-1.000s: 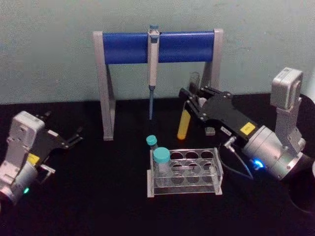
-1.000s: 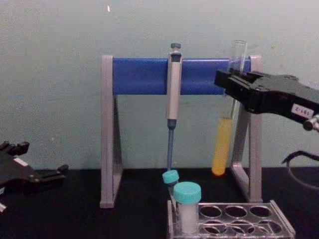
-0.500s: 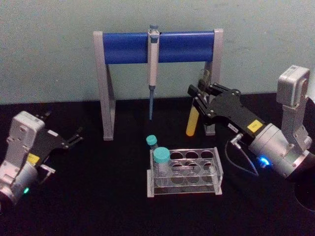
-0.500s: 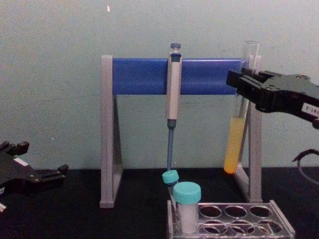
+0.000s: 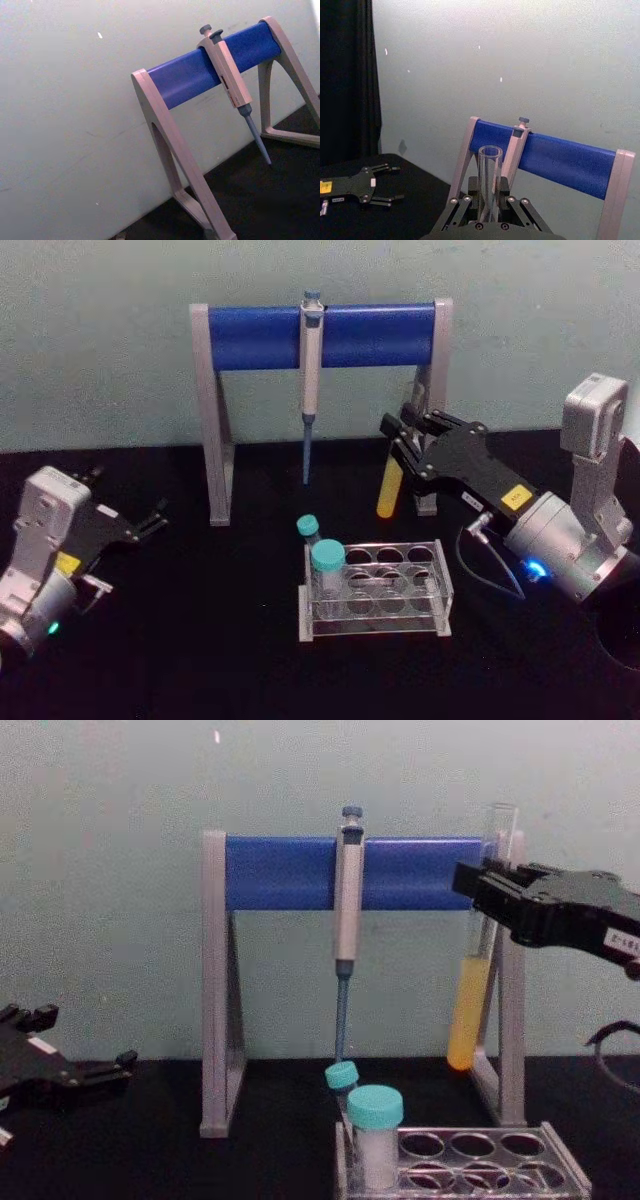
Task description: Pick up the test tube from the test tube rack, shake it, then place it back into the test tube rack.
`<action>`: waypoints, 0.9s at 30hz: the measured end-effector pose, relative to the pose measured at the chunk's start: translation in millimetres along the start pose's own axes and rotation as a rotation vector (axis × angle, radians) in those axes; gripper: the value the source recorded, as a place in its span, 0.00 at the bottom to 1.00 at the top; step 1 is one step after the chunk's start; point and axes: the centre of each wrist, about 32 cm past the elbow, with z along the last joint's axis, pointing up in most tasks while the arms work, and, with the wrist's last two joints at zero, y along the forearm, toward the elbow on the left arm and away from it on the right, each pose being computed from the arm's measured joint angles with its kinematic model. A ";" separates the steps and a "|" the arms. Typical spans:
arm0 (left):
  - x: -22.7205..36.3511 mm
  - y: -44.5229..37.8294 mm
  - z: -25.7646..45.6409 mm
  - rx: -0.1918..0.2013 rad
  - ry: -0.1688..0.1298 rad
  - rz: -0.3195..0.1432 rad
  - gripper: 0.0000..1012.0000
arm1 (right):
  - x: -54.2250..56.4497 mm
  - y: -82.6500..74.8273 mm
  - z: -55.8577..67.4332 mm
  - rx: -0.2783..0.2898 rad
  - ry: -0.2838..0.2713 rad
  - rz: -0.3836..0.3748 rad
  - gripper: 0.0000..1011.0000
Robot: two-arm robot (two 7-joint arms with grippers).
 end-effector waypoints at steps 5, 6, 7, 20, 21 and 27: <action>0.0 0.0 0.0 0.000 0.000 0.000 0.99 | -0.5 0.5 -0.1 -0.001 0.001 0.002 0.24; 0.0 0.0 0.0 0.000 0.000 0.000 0.99 | -0.5 0.5 -0.1 -0.001 0.001 0.002 0.24; 0.0 0.0 0.0 0.000 0.000 0.000 0.99 | -0.5 0.6 -0.1 -0.001 0.001 0.003 0.24; 0.0 0.0 0.0 0.000 0.000 0.000 0.99 | -2.1 -0.5 0.3 -0.001 0.001 0.010 0.24; 0.0 0.0 0.0 0.000 0.000 0.000 0.99 | -2.2 -0.8 0.4 -0.001 0.001 0.012 0.24; 0.0 0.0 0.0 0.000 0.000 0.000 0.99 | -3.0 -3.1 0.7 -0.003 0.006 0.030 0.24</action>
